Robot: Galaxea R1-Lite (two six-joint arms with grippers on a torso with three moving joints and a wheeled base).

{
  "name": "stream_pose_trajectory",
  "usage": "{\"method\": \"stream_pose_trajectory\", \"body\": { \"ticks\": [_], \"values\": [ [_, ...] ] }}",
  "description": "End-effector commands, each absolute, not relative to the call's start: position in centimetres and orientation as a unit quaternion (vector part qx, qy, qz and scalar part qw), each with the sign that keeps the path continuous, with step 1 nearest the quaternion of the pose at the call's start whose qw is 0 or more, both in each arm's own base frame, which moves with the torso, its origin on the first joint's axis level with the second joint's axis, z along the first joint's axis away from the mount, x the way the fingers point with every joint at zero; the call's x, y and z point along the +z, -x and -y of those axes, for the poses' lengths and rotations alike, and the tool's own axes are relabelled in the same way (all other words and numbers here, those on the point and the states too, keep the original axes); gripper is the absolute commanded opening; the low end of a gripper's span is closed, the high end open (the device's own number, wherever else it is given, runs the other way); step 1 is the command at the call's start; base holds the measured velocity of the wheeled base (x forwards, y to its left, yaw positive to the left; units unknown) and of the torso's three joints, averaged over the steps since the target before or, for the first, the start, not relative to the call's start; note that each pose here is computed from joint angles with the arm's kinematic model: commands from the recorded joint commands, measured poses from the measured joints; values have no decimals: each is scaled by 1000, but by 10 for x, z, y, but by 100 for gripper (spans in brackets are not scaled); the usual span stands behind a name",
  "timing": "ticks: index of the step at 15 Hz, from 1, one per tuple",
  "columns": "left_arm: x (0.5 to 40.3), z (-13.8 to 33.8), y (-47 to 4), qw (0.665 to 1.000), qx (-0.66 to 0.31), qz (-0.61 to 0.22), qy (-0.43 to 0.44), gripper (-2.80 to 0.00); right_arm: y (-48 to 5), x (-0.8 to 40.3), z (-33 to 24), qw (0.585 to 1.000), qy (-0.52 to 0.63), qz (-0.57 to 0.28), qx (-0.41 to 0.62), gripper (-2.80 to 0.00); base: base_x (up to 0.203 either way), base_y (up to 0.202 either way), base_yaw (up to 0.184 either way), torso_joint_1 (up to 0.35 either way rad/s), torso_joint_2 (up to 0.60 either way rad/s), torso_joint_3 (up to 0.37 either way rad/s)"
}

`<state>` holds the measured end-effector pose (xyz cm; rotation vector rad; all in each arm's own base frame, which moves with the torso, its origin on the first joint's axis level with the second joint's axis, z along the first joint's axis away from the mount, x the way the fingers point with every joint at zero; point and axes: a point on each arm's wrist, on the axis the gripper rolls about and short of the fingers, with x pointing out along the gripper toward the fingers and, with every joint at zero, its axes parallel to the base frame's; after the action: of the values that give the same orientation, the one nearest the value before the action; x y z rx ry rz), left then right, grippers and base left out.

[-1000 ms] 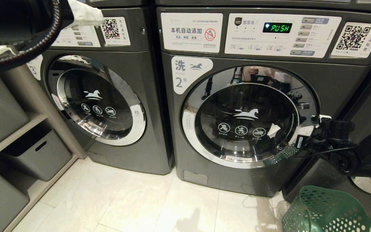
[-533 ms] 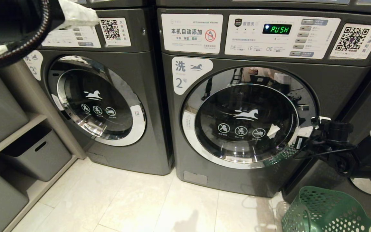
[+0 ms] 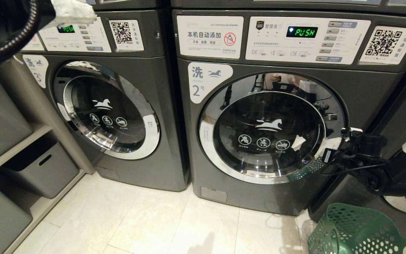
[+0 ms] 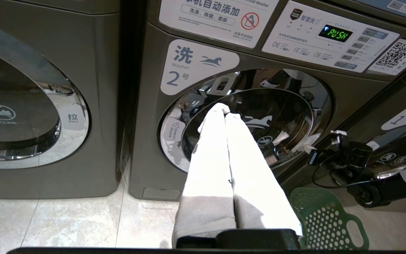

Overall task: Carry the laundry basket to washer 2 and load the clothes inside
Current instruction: Press the washing machine door tightly with the right hand

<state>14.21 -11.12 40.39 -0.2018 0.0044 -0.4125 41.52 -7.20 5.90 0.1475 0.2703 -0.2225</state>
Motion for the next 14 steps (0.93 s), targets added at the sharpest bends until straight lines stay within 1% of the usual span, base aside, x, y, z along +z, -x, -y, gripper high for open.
{"method": "stream_pose_trajectory", "body": {
  "ticks": [1, 10, 12, 14],
  "values": [
    [404, 111, -141, 974, -203, -2, 101, -280, -420, 68, 76, 985, -74, -115, -103, -280, 0, 0, 0, 0, 0, 0],
    [401, 110, -140, 976, -202, -6, 79, -280, -419, 64, 76, 987, -89, -105, -88, -280, 0, 0, 0, 0, 0, 0],
    [401, 110, -140, 976, -203, -7, 79, -280, -403, 68, 74, 984, -89, -125, -88, -280, 0, 0, 0, 0, 0, 0],
    [400, 109, -139, 976, -203, -7, 80, -280, -374, 84, 68, 981, -92, -151, -76, -280, 0, 0, 0, 0, 0, 0]
  ]
}}
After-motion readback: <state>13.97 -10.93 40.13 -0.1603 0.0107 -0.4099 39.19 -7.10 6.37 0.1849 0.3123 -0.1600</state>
